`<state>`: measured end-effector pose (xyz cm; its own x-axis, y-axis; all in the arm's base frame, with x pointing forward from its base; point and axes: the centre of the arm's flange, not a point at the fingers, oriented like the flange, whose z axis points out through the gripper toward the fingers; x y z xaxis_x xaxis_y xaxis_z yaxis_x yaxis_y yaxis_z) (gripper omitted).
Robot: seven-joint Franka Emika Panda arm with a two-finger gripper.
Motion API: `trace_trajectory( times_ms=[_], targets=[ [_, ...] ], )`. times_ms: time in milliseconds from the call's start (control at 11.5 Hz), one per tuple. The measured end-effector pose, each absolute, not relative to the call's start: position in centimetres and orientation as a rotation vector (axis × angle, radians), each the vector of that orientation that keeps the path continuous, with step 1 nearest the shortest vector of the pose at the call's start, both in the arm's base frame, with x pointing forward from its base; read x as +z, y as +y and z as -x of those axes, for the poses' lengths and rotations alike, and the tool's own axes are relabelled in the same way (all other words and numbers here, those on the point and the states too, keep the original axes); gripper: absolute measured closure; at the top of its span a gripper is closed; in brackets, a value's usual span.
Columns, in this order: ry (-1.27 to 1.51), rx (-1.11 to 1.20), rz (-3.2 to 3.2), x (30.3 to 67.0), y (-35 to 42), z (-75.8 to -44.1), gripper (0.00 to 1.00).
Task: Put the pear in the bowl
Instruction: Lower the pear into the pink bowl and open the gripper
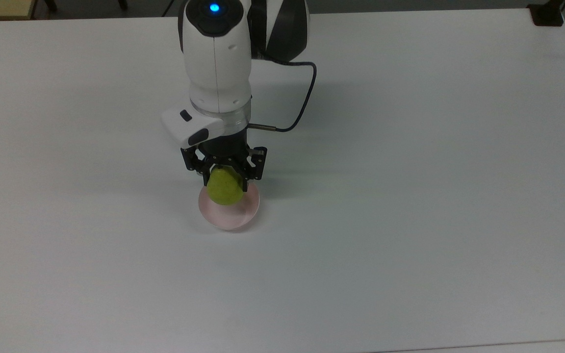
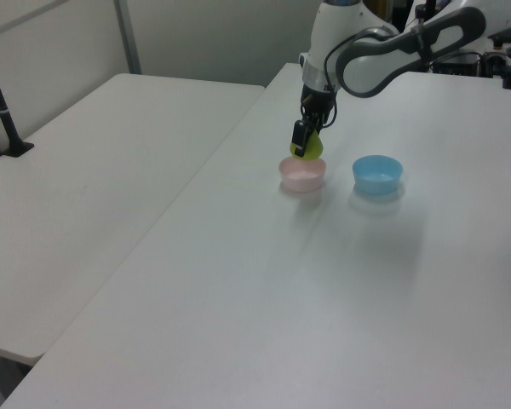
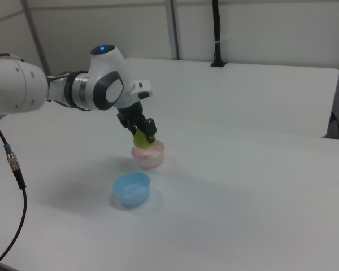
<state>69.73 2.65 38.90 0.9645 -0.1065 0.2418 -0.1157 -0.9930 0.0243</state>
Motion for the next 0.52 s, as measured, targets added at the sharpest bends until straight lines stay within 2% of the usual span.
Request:
trace_trajectory(
  times_ms=[521],
  targets=[
    [-0.138,0.419,-3.063,34.7,3.4,-70.8,0.28]
  ],
)
